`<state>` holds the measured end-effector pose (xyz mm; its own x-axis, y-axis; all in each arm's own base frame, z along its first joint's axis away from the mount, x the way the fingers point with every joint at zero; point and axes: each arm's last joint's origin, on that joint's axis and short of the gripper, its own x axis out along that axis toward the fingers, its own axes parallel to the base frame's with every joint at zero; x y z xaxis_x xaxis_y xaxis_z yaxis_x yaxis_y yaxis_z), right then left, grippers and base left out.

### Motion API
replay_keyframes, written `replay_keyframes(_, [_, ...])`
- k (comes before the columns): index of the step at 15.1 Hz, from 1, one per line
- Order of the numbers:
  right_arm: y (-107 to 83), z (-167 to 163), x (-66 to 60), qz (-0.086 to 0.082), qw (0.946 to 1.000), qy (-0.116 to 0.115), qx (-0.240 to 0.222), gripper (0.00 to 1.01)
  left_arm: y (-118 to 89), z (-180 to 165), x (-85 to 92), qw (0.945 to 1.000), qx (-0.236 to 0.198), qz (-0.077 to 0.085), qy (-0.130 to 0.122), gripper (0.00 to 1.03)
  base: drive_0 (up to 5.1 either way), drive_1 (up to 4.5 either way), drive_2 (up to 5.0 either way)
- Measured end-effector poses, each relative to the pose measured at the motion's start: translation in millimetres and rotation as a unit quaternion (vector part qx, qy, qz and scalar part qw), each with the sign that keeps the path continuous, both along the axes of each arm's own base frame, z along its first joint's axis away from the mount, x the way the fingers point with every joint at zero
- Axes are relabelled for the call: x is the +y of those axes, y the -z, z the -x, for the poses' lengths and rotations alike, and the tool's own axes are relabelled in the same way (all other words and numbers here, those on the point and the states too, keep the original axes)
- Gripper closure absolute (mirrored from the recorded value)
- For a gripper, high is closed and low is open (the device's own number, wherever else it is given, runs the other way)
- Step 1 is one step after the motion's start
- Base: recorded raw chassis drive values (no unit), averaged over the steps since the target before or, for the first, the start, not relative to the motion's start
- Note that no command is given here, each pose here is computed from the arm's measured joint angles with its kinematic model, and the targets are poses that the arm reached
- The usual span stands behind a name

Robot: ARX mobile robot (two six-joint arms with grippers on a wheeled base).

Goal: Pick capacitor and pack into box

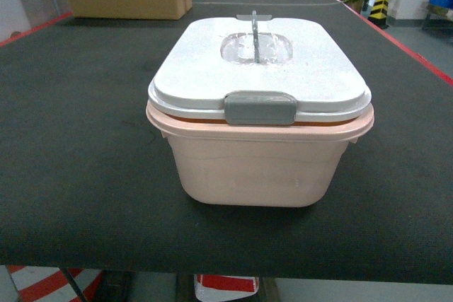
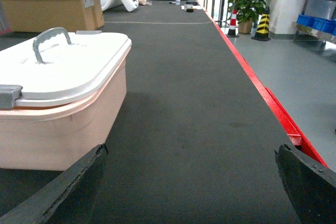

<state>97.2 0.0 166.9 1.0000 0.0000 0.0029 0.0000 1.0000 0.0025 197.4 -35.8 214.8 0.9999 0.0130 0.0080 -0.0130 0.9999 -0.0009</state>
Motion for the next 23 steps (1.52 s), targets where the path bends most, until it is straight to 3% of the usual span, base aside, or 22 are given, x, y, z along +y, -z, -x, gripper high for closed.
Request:
replay_keyframes(2, [0.0,0.0,0.0,0.0,1.0,0.0,0.0,0.03,15.1,15.5,9.2,0.9999,0.01,-0.002,0.007,1.01,0.0,0.0,0.0])
replay_keyframes(9, [0.0,0.0,0.0,0.0,1.0,0.0,0.0,0.03,31.8,46.2,25.9,0.9999,0.007,-0.001,0.007,1.01,0.0,0.0,0.0])
replay_keyframes(10, [0.1,0.0,0.0,0.0,1.0,0.0,0.0,0.03,36.8,55.2,37.3,0.9999,0.009,-0.001,-0.006,1.01,0.0,0.0,0.0])
replay_keyframes(12, [0.0,0.0,0.0,0.0,1.0,0.0,0.0,0.03,39.8,62.0,35.4,0.9999,0.009,-0.001,0.008,1.01,0.0,0.0,0.0])
replay_keyframes(13, [0.0,0.0,0.0,0.0,1.0,0.0,0.0,0.03,43.0,64.7,35.4,0.9999,-0.007,-0.001,0.008,1.01,0.0,0.0,0.0])
replay_keyframes(23, [0.0,0.0,0.0,0.0,1.0,0.0,0.0,0.03,43.8,80.6,35.5,1.0,-0.002,-0.001,0.008,1.01,0.0,0.0,0.0])
